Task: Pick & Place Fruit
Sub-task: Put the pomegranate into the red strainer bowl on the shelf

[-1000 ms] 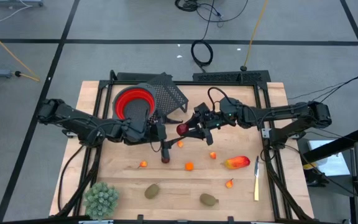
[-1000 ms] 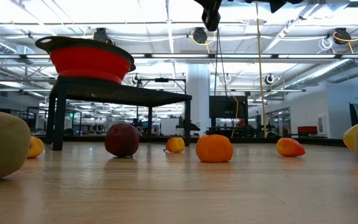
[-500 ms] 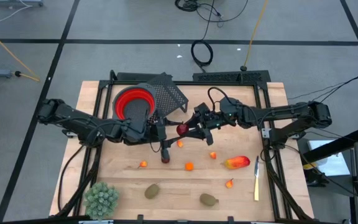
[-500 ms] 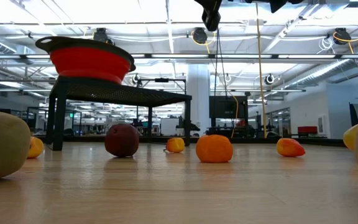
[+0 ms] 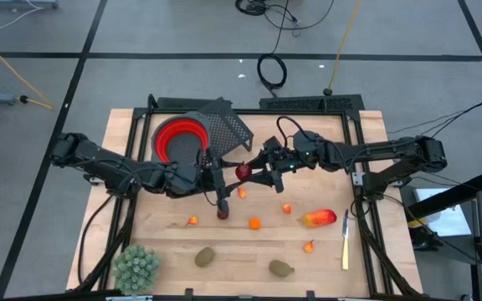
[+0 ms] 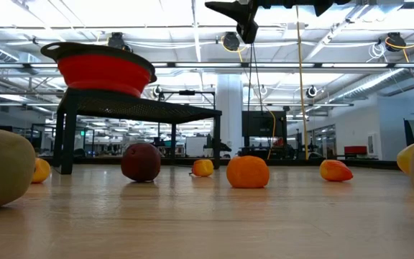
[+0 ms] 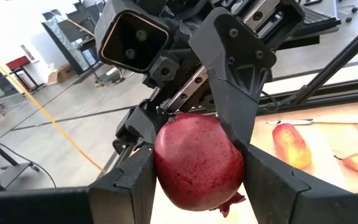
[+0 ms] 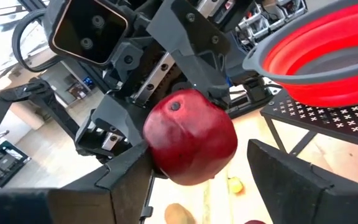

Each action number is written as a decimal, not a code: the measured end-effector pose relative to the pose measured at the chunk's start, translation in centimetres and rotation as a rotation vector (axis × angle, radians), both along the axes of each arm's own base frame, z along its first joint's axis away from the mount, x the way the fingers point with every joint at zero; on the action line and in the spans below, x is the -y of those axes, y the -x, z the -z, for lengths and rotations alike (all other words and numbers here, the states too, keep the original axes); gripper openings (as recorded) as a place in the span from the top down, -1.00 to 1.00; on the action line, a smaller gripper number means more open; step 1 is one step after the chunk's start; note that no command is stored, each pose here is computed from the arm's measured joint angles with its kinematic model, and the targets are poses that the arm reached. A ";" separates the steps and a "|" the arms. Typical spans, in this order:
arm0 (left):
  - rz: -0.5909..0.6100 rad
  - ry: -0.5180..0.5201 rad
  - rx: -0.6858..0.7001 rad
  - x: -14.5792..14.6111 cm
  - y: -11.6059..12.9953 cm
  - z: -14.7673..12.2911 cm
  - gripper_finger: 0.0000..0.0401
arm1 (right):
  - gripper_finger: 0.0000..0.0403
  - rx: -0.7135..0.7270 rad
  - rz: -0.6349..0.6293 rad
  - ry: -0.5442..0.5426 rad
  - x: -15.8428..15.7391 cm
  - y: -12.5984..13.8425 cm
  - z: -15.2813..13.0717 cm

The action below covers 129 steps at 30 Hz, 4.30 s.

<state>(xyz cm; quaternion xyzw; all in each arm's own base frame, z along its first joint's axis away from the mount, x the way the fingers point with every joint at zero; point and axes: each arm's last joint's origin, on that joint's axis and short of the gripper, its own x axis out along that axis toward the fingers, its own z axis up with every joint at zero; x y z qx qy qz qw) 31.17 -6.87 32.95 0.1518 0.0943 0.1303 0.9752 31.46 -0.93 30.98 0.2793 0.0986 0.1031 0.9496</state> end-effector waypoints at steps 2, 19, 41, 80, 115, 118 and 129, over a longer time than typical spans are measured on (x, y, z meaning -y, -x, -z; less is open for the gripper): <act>-0.008 -0.001 0.000 0.0 0.0 0.0 0.02 | -0.27 -0.016 0.004 -0.002 0.2 0.0 0.1; -0.166 0.001 -0.002 -0.3 0.5 -0.1 0.01 | -0.23 -0.072 0.019 0.013 1.0 0.8 0.3; -0.352 0.074 0.149 -0.7 3.1 -3.0 0.01 | 0.85 -0.219 -0.010 0.315 0.7 5.9 0.9; -0.486 0.924 0.730 -0.9 4.6 -5.0 0.01 | 1.00 -0.049 0.191 0.429 0.1 18.2 5.6; -0.636 0.580 0.542 -4.1 4.2 -4.2 0.01 | 1.00 -0.033 0.190 0.429 0.0 18.5 5.6; -0.608 0.632 0.500 -5.5 3.9 -3.5 0.01 | 1.00 -0.032 0.190 0.429 0.0 18.5 5.6; -0.630 0.710 0.301 -10.2 5.2 -2.2 0.01 | 1.00 -0.033 0.190 0.429 0.0 18.5 5.6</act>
